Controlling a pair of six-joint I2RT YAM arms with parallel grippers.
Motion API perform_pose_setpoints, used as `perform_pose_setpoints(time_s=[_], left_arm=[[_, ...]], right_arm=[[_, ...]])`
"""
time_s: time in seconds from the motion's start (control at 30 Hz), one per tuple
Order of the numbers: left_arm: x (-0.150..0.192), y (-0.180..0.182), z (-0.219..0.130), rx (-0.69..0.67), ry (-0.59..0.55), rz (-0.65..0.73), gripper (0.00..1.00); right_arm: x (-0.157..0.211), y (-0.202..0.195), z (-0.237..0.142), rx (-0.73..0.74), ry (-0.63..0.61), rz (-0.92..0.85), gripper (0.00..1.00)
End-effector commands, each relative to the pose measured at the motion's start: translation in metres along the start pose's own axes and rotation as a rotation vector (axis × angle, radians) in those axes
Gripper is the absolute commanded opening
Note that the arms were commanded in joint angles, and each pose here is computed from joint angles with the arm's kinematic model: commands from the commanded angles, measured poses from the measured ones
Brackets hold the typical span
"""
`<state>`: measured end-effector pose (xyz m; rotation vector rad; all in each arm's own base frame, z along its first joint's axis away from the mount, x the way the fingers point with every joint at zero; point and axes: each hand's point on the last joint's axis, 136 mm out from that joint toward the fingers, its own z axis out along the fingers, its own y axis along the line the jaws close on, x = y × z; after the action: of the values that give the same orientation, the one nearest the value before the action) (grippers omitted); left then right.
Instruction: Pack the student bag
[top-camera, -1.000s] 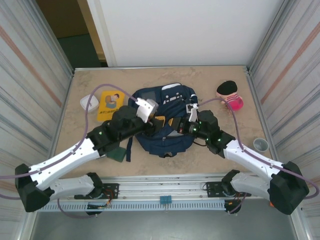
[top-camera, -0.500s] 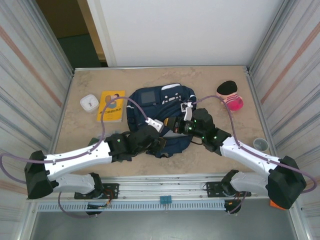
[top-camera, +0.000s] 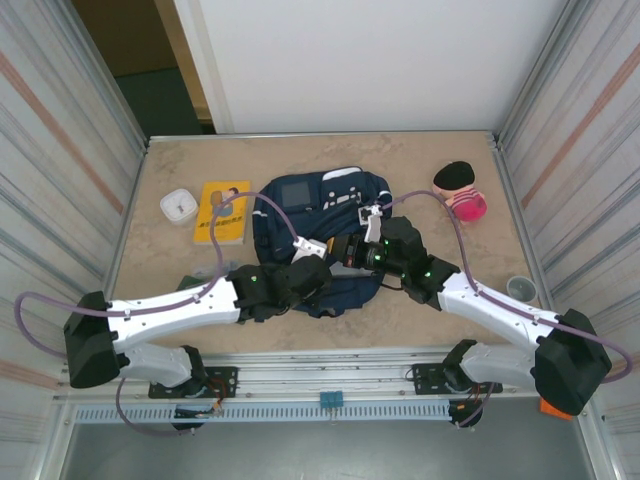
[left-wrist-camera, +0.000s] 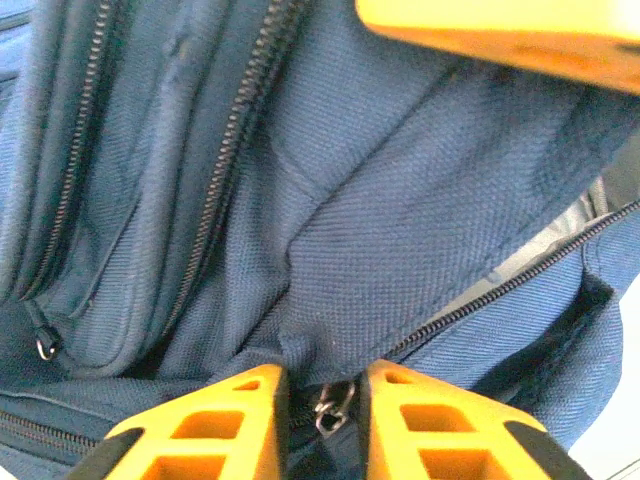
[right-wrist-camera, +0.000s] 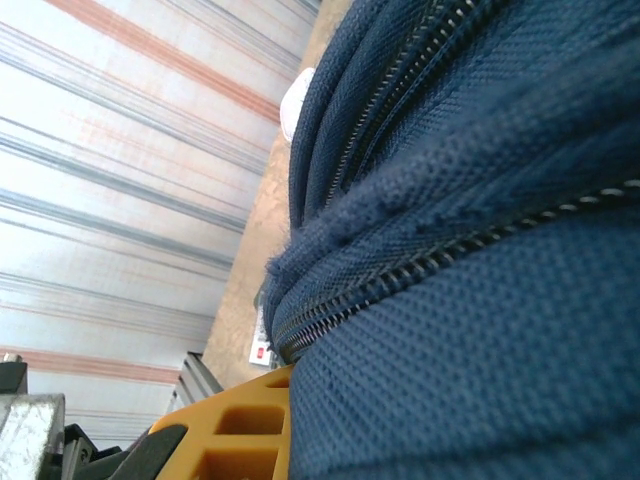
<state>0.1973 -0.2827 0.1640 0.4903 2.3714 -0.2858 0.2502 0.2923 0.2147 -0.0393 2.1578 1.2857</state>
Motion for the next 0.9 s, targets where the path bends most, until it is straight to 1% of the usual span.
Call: perform_pose_setpoints(time_s=[0.0, 0.03, 0.13, 0.2, 0.3, 0.4, 0.57, 0.7, 0.87], left_arm=[[0.003, 0.014, -0.006, -0.06, 0.003, -0.001, 0.11], [0.002, 0.01, -0.007, -0.031, -0.002, -0.002, 0.07], [-0.001, -0.009, -0.009, 0.117, -0.014, -0.025, 0.0], [0.001, -0.017, -0.009, 0.22, 0.016, -0.08, 0.0], [0.004, -0.017, -0.01, 0.304, 0.055, -0.138, 0.0], [0.005, -0.018, -0.013, 0.387, 0.084, -0.157, 0.0], [0.01, -0.017, -0.015, 0.457, 0.137, -0.147, 0.0], [0.014, -0.028, -0.018, 0.547, 0.171, -0.118, 0.0], [0.028, -0.032, -0.012, 0.564, 0.228, -0.088, 0.08]], right_arm=[[-0.032, 0.041, -0.009, -0.086, -0.095, -0.086, 0.0], [-0.031, 0.038, -0.009, -0.075, -0.09, -0.09, 0.0], [-0.026, 0.031, -0.007, -0.049, -0.07, -0.113, 0.0], [-0.022, 0.029, -0.006, -0.051, -0.048, -0.134, 0.0], [-0.017, 0.029, -0.006, -0.062, -0.021, -0.165, 0.0], [-0.014, 0.028, -0.009, -0.072, 0.002, -0.198, 0.0], [-0.015, 0.023, -0.015, -0.083, 0.027, -0.229, 0.0], [-0.016, 0.02, -0.019, -0.108, 0.053, -0.24, 0.0], [-0.009, 0.029, -0.02, -0.148, 0.089, -0.244, 0.0]])
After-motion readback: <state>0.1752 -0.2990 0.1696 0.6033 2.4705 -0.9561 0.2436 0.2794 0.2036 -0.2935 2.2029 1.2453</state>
